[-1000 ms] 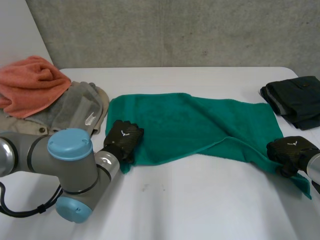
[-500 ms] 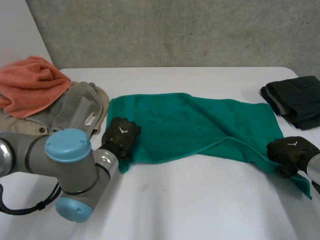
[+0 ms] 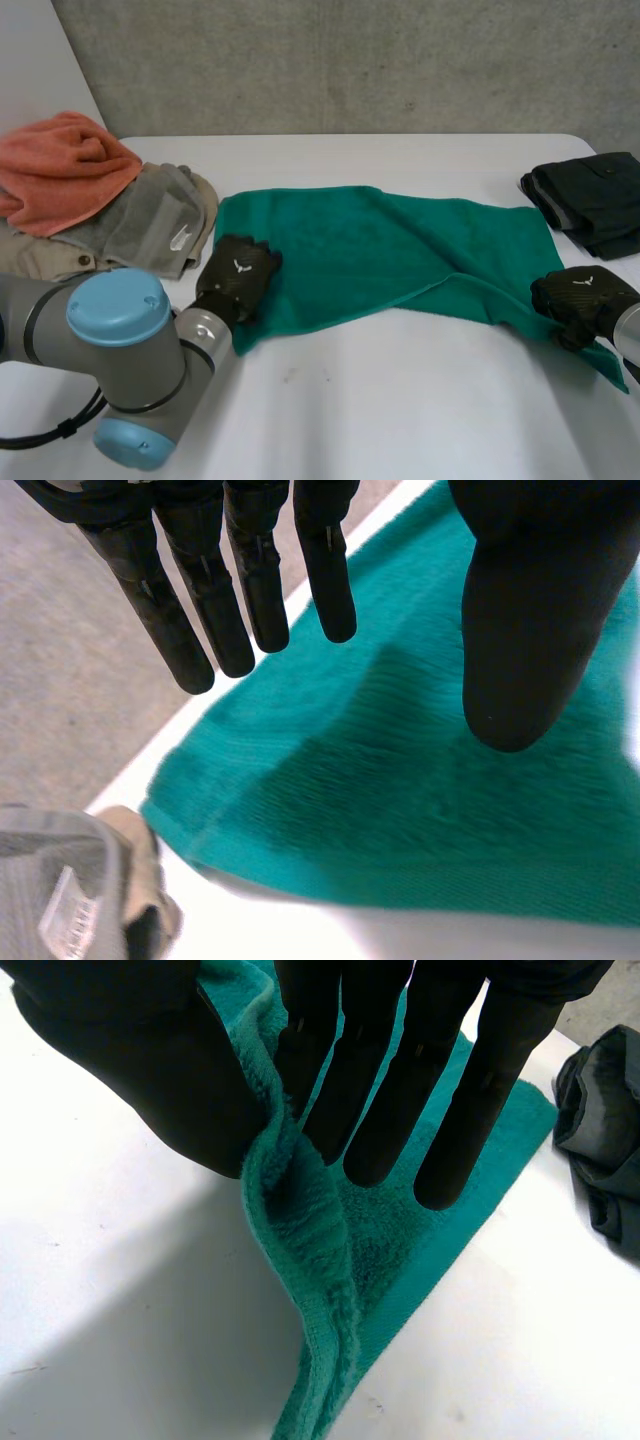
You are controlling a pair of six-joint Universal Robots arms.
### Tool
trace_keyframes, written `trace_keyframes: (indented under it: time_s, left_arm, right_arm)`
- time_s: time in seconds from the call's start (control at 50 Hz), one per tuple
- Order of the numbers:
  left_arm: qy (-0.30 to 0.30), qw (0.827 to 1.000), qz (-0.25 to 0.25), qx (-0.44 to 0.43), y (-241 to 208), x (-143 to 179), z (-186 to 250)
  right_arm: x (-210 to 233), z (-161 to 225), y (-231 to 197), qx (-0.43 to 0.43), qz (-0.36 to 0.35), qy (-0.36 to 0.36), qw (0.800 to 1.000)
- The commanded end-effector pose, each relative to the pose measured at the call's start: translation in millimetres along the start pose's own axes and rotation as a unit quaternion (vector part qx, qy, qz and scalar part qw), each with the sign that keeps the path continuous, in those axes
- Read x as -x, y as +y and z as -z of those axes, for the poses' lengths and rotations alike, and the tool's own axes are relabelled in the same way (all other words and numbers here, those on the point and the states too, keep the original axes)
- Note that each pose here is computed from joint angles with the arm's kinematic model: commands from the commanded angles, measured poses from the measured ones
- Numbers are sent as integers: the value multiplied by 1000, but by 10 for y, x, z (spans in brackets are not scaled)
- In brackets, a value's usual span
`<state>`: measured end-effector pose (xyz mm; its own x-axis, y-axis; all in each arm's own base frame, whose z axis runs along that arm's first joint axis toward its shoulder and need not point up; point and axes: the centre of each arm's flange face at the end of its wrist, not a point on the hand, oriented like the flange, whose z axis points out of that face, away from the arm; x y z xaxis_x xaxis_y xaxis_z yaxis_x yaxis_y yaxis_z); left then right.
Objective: Fold the laundry.
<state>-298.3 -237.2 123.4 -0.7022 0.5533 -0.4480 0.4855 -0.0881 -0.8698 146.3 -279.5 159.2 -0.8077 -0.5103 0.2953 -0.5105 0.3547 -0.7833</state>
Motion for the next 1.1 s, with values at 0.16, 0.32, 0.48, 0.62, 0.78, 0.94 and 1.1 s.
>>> trace_keyframes:
  time_s: [0.16, 0.32, 0.48, 0.62, 0.78, 0.94, 1.1]
  left_arm:
    - [34, 999, 13, 17, 95, -122, 9]
    - [28, 999, 9, 20, 170, -116, -166]
    - [12, 1000, 9, -4, 116, -64, -293]
    - [2, 1000, 7, -23, 83, -43, -400]
    - [-2, 1000, 6, -31, 80, -40, -450]
    - [6, 1000, 5, -21, 130, -89, -406]
    - [17, 1000, 4, -9, 122, -137, -318]
  right_arm:
    - [24, -44, 57, 8, -3, -6, 1000]
    - [21, -50, 64, 9, -3, -6, 1000]
    - [31, -53, 72, 11, -3, -8, 1000]
    - [47, -67, 97, 15, -5, -12, 1000]
    - [54, -67, 108, 17, -6, -13, 1000]
    - [49, -68, 110, 18, 1, -12, 1000]
    - [50, -67, 114, 19, 1, -12, 1000]
